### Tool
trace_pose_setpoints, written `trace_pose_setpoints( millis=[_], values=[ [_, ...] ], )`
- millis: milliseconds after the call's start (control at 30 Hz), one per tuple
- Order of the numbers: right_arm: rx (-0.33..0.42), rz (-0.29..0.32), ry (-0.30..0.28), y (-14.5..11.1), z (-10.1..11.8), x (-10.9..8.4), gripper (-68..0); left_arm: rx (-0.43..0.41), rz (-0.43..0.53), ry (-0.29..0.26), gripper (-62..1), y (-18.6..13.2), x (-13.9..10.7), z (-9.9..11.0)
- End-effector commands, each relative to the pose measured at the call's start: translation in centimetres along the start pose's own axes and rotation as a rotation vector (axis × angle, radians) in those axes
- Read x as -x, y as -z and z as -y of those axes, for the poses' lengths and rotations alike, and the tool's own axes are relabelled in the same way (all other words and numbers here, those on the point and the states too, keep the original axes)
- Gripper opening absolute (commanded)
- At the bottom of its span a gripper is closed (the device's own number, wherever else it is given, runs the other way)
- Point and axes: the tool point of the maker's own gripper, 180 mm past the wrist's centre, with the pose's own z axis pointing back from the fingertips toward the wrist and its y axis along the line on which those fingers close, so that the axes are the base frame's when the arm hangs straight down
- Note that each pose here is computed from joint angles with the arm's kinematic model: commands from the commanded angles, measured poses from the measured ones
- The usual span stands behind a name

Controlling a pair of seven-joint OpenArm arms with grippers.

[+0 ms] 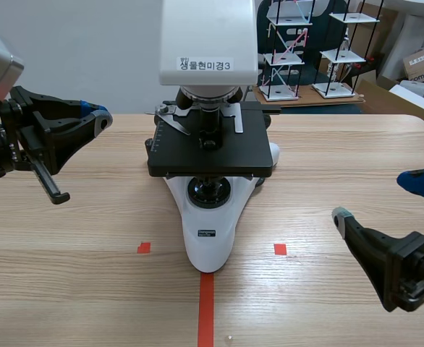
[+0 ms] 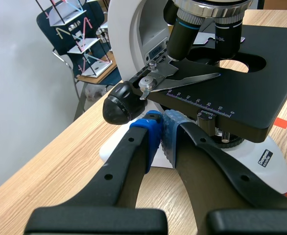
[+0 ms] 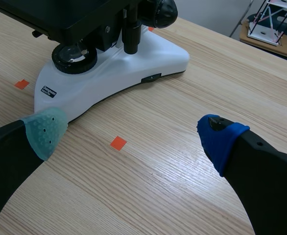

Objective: Return to the home posture

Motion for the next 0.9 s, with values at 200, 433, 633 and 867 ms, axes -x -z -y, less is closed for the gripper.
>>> trace_pose_setpoints(
  millis=[200, 433, 633, 867],
  values=[
    [-0.003, 0.035, -0.013, 0.00, 0.05, -1.13, -9.3, -0.004, 0.038, 0.007, -58.0, 0.17, -1.20, -0.24],
    [-0.003, 0.035, -0.013, 0.00, 0.05, -1.13, -9.3, -0.004, 0.038, 0.007, -58.0, 0.17, -1.20, -0.24],
    [-0.003, 0.035, -0.013, 0.00, 0.05, -1.13, -9.3, -0.004, 0.038, 0.007, -58.0, 0.16, -1.20, -0.24],
    [-0.003, 0.035, -0.013, 0.00, 0.05, -1.13, -9.3, 0.000, 0.035, -0.005, -46.2, -0.59, -0.72, 0.15]
  ],
)
